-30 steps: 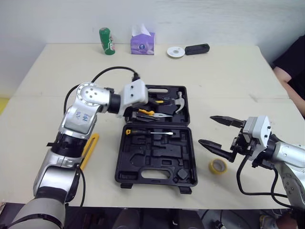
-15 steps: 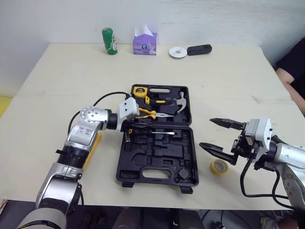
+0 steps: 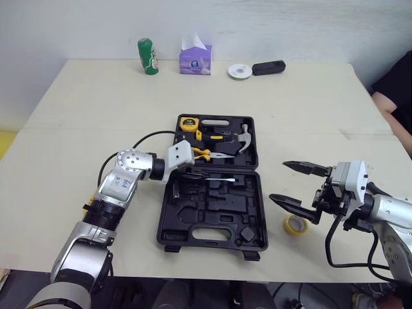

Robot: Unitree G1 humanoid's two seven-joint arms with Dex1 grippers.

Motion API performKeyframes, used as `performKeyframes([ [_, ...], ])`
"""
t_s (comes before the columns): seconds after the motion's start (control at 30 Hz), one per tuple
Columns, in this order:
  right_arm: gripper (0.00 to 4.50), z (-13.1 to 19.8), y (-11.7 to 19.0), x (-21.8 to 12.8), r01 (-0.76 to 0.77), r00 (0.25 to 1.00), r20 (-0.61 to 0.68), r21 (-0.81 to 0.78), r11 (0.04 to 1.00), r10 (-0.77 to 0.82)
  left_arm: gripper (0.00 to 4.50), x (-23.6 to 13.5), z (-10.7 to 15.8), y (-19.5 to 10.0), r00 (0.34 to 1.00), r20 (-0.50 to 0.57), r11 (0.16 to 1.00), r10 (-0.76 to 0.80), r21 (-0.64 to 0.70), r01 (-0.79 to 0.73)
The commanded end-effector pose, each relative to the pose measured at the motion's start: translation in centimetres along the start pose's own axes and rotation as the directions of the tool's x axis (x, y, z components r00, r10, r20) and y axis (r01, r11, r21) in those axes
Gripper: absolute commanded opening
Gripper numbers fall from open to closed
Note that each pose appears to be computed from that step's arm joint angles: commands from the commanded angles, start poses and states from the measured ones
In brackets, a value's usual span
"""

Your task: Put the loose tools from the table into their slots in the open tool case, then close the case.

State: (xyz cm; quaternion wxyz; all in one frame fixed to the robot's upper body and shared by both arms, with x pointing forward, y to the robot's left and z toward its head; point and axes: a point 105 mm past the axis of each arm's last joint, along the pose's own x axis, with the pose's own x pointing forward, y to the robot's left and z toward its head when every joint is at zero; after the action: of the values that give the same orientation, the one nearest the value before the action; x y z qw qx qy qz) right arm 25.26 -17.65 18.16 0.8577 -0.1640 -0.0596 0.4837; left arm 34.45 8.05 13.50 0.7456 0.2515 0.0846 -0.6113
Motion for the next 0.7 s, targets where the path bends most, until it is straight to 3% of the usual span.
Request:
performKeyframes([
  [0.03,4.5,0.8,-0.2,-0.3,0.011,1.0,0.027,-0.028,1.0,-0.01,0.14,0.5,-3.2,-1.2,0.986,-0.158,0.998,-0.05,-0.048,0.043],
  [0.17,4.5,0.5,-0.1,-0.3,0.016,1.0,0.022,-0.026,1.0,-0.016,0.14,1.1,-4.9,-1.1,0.965,-0.258,0.995,-0.036,-0.1,0.01],
  [0.27,4.5,0.5,0.1,-0.1,0.02,0.999,0.036,-0.019,1.0,-0.02,0.14,1.6,-7.7,-1.4,0.922,-0.385,0.991,-0.033,-0.134,-0.021],
  [0.47,4.5,0.4,0.2,0.0,0.039,0.998,0.04,-0.015,0.999,-0.038,0.14,2.6,-9.6,-2.8,0.897,-0.436,0.973,-0.071,-0.23,-0.034],
  [0.6,4.5,0.3,0.1,0.1,0.052,0.998,0.039,-0.015,0.999,-0.052,0.14,3.2,-7.0,-2.3,0.954,-0.296,0.981,-0.044,-0.194,-0.015],
  [0.7,4.5,0.1,-0.1,-0.1,0.067,0.997,0.04,-0.024,0.997,-0.066,0.14,2.7,-1.8,-1.1,0.999,-0.033,0.997,-0.003,-0.072,0.0],
])
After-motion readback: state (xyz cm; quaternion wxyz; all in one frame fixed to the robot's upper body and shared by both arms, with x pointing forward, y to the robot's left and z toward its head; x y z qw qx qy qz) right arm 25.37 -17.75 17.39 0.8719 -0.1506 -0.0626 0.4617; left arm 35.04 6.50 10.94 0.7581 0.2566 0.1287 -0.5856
